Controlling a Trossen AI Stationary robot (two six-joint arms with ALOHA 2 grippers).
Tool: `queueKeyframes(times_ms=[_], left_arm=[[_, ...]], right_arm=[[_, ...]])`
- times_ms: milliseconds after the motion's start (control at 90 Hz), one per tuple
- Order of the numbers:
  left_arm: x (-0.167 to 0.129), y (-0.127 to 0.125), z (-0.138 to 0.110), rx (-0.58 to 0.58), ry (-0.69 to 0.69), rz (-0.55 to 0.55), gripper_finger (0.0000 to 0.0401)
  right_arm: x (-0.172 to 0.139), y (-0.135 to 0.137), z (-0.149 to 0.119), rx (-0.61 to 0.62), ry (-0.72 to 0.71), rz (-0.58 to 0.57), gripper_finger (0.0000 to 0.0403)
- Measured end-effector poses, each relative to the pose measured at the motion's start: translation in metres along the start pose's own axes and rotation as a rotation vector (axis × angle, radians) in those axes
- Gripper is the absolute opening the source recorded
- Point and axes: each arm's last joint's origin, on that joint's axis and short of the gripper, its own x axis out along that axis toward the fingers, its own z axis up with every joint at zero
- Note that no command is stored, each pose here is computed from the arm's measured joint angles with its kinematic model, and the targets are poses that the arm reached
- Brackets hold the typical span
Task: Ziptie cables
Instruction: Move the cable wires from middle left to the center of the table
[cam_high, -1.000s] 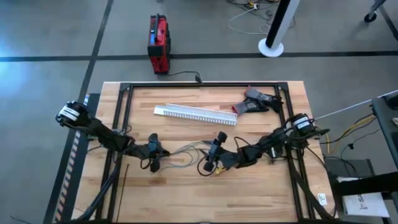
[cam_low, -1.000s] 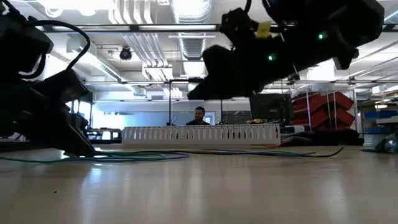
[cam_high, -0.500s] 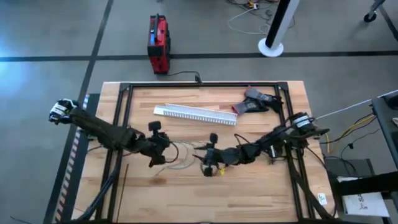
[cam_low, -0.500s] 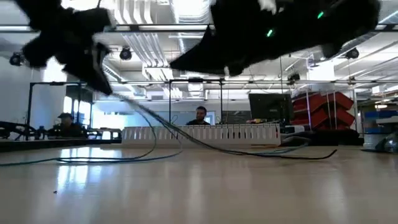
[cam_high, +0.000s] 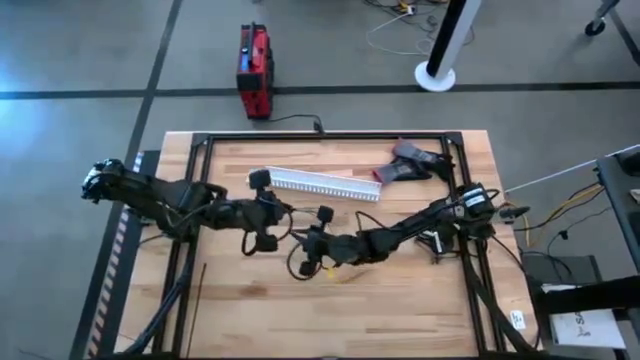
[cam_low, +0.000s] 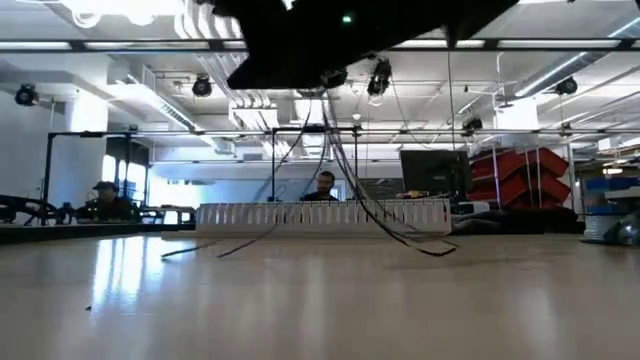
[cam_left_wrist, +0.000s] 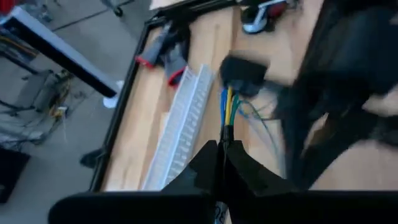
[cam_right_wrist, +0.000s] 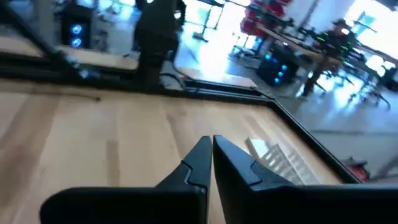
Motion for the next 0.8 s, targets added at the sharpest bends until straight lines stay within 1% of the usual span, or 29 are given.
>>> queueKeyframes(times_ms=[78, 167, 267, 333, 400, 478, 567, 644, 756, 800], left_arm=[[0.002, -0.003, 0.003, -0.027, 0.027, -0.033, 0.0], [0.003, -0.007, -0.001, -0.079, 0.085, -0.044, 0.0], [-0.004, -0.006, 0.006, -0.195, 0.059, -0.111, 0.0], [-0.011, -0.003, 0.012, -0.256, 0.043, -0.146, 0.0], [-0.016, -0.001, 0.016, -0.304, 0.03, -0.179, 0.0], [-0.017, -0.001, 0.016, -0.328, 0.038, -0.203, 0.0], [-0.01, -0.006, 0.013, -0.351, 0.04, -0.223, 0.0], [0.007, -0.016, 0.003, -0.364, 0.071, -0.253, 0.0], [0.029, -0.027, -0.018, -0.383, 0.124, -0.268, 0.0], [0.035, -0.028, -0.022, -0.395, 0.12, -0.265, 0.0]], right_arm=[[-0.004, 0.003, -0.009, -0.028, 0.083, -0.095, 0.0001], [-0.016, 0.006, -0.015, -0.015, 0.155, -0.184, 0.0], [-0.029, 0.006, -0.025, -0.044, 0.248, -0.271, 0.0], [-0.04, 0.005, -0.033, -0.098, 0.307, -0.339, 0.0], [-0.05, -0.001, -0.034, -0.126, 0.35, -0.373, 0.0], [-0.064, -0.008, -0.029, -0.126, 0.388, -0.386, 0.0], [-0.076, -0.016, -0.027, -0.15, 0.442, -0.388, 0.0], [-0.087, -0.023, -0.028, -0.205, 0.515, -0.368, 0.0], [-0.101, -0.031, -0.026, -0.225, 0.629, -0.3, 0.0], [-0.104, -0.033, -0.027, -0.223, 0.679, -0.268, 0.0]])
